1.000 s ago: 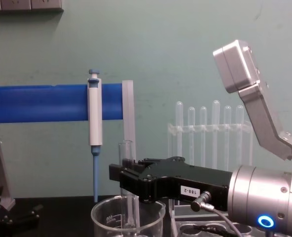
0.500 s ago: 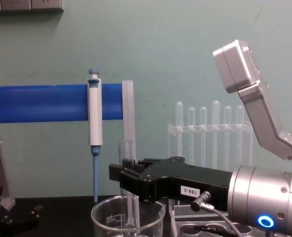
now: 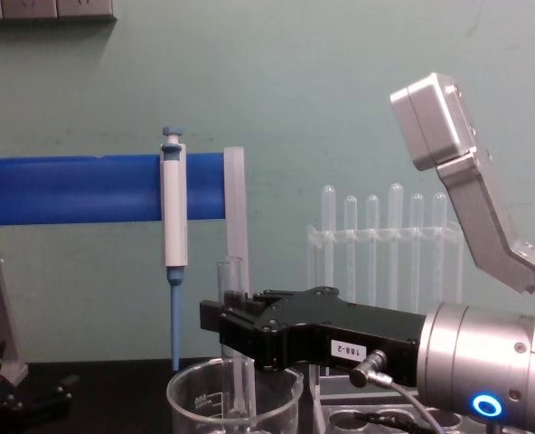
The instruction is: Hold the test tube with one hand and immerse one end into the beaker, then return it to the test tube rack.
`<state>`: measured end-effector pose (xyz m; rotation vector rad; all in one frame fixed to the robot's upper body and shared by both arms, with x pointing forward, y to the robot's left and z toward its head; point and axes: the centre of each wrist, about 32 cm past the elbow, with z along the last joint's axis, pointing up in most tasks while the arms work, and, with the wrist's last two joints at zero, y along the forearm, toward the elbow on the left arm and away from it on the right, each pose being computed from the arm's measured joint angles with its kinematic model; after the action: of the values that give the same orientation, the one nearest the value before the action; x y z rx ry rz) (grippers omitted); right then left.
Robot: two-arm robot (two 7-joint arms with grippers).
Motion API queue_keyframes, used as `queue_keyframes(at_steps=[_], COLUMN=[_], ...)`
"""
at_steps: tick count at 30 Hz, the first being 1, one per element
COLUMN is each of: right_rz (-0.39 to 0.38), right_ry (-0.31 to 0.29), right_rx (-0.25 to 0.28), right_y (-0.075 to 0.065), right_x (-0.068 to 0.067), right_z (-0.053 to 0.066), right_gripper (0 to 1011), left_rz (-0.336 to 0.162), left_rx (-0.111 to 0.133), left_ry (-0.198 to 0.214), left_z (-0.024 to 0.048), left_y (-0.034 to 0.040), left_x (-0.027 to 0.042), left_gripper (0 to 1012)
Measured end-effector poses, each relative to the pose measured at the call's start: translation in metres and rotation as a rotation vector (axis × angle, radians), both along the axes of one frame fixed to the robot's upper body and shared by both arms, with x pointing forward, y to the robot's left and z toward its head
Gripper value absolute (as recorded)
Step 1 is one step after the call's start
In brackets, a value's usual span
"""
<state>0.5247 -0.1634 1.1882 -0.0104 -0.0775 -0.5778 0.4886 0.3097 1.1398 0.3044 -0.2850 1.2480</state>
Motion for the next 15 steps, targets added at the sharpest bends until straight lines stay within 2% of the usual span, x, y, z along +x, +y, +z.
queue_keyframes(at_steps=[15], right_rz=[0.0], right_ry=[0.0], right_rx=[0.0], right_y=[0.0], right_x=[0.0], right_z=[0.0], right_gripper=[224], left_rz=[0.0], left_rx=[0.0], left_ry=[0.0], left_z=[0.0], left_y=[0.0], left_x=[0.0], left_gripper=[1000])
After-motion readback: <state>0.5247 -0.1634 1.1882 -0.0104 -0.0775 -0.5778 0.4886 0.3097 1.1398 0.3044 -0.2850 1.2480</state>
